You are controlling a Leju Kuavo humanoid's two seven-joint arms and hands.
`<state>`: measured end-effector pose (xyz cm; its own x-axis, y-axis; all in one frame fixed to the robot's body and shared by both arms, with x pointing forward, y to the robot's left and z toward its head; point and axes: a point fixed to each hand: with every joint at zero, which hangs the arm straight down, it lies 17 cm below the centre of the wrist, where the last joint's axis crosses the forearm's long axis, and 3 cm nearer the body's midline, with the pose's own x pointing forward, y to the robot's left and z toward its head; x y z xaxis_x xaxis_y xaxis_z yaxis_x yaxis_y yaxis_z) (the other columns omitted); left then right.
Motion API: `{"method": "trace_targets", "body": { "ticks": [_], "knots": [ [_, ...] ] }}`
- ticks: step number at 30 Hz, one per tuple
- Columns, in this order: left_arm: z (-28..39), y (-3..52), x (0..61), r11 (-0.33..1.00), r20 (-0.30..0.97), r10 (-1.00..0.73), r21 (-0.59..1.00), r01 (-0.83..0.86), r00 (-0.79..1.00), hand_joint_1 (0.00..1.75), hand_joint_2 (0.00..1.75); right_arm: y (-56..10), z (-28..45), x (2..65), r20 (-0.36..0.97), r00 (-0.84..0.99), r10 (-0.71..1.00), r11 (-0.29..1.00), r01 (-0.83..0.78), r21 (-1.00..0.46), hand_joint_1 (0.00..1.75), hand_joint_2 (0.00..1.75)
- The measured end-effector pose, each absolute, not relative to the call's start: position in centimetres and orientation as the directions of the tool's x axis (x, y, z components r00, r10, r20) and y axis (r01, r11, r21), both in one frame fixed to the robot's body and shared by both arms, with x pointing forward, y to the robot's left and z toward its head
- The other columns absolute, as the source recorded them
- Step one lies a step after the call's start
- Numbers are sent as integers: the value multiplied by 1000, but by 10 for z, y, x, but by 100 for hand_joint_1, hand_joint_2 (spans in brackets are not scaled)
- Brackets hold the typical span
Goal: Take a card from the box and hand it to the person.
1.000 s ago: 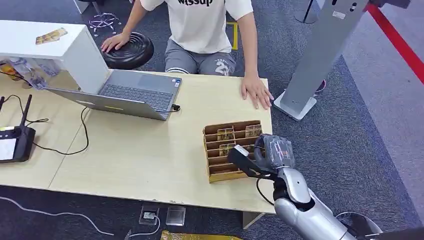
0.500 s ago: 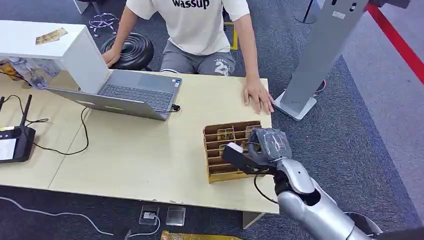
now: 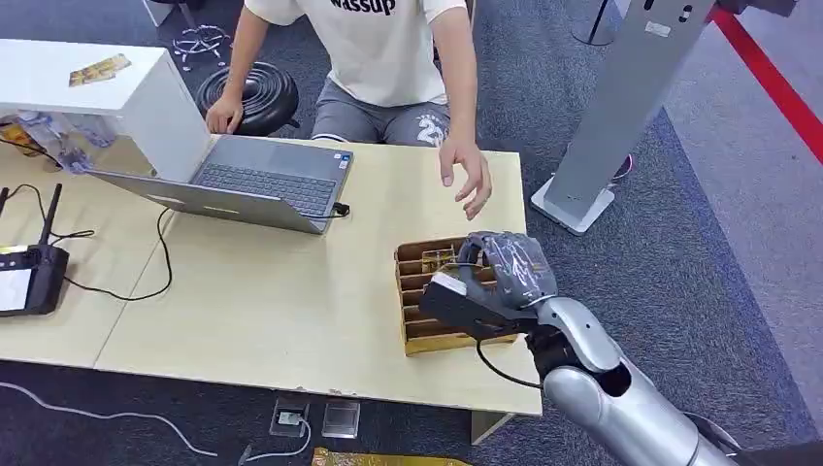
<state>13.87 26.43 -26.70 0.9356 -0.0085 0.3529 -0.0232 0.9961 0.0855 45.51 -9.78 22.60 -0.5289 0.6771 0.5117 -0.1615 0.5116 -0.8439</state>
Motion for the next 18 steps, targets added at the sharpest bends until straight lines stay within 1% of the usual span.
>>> {"method": "trace_targets", "body": {
  "ticks": [3, 6, 10, 12, 18],
  "knots": [
    [-267, 263, 139, 996, 354, -10, 83, -21, 935, 0, 175, -99, 240, 454, 518, -561, 645, 557, -119, -822, 141, 175],
    [-267, 263, 140, 996, 355, -12, 82, -18, 935, 0, 175, -102, 260, 454, 501, -606, 618, 604, -42, -796, 141, 175],
    [-266, 260, 143, 996, 356, -19, 83, -11, 934, 0, 175, -113, 286, 456, 439, -648, 623, 656, 127, -744, 141, 175],
    [-265, 258, 146, 997, 359, -21, 82, -8, 933, 0, 175, -120, 293, 459, 414, -649, 638, 666, 197, -719, 141, 175],
    [-264, 254, 151, 997, 362, -36, 79, 7, 931, 0, 175, -133, 294, 463, 373, -631, 680, 663, 312, -680, 141, 175]
  ]
}}
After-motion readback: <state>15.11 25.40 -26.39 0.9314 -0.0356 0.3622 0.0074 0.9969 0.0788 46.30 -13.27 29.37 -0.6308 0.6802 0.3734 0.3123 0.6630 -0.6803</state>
